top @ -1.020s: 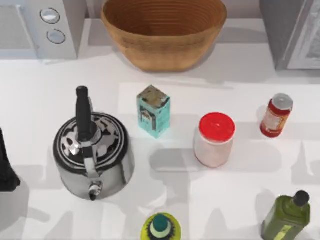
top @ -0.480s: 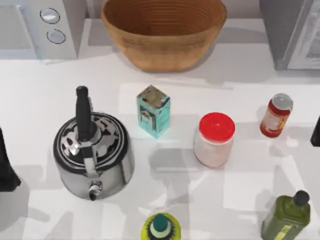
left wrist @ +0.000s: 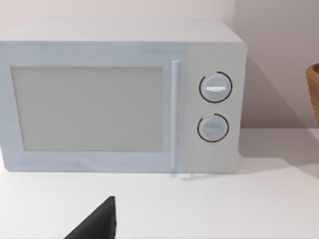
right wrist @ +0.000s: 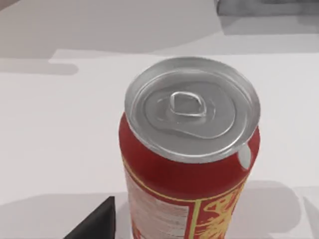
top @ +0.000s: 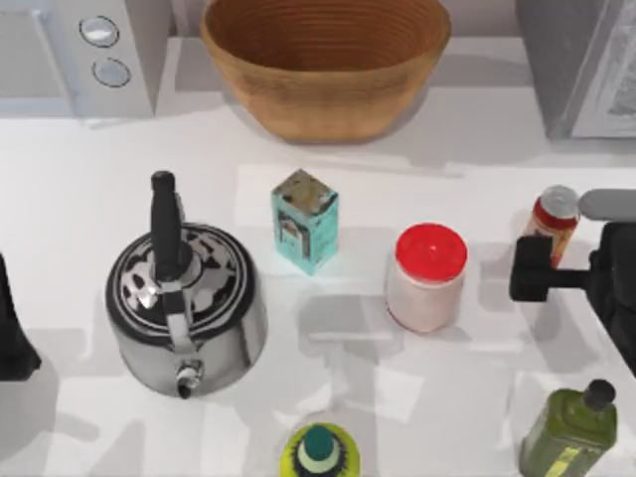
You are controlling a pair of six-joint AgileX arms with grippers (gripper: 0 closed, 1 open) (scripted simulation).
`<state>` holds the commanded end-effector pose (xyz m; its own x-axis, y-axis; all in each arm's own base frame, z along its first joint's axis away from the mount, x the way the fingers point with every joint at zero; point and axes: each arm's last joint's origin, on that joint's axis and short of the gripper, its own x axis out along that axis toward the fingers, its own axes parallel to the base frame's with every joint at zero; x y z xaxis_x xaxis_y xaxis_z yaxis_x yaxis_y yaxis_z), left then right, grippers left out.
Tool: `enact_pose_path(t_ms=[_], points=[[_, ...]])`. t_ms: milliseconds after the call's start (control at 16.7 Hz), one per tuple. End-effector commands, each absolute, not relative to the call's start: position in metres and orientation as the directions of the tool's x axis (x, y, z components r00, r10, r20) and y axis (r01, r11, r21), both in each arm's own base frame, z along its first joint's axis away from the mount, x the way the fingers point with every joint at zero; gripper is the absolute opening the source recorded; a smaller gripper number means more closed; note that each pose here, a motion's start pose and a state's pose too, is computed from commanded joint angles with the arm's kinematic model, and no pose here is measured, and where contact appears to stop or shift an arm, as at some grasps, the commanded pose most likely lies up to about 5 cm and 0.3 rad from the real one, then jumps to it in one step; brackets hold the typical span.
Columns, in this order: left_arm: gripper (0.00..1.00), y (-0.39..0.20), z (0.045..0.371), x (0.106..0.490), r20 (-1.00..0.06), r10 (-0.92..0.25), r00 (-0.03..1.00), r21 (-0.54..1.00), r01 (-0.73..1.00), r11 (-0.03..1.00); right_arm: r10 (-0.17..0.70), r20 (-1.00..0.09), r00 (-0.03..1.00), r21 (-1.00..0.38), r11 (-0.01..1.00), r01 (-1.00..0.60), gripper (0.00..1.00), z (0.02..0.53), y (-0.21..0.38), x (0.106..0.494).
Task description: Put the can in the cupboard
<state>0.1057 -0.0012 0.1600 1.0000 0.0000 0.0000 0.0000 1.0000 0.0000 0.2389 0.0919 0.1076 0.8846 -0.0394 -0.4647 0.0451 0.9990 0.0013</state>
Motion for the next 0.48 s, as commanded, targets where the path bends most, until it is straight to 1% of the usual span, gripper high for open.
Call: enact_pose_path(t_ms=[180, 480], points=[[1.00, -0.0012, 0.1600, 0.1057, 0.000, 0.000, 1.000, 0.000, 0.000, 1.000, -0.013, -0.473, 0.881, 0.002, 1.000, 0.016, 1.00, 0.0980, 0.1059, 0.2411], [1.00, -0.0012, 0.1600, 0.1057, 0.000, 0.000, 1.000, 0.000, 0.000, 1.000, -0.013, -0.478, 0.878, 0.000, 1.000, 0.015, 1.00, 0.0966, 0.1055, 0.2403]])
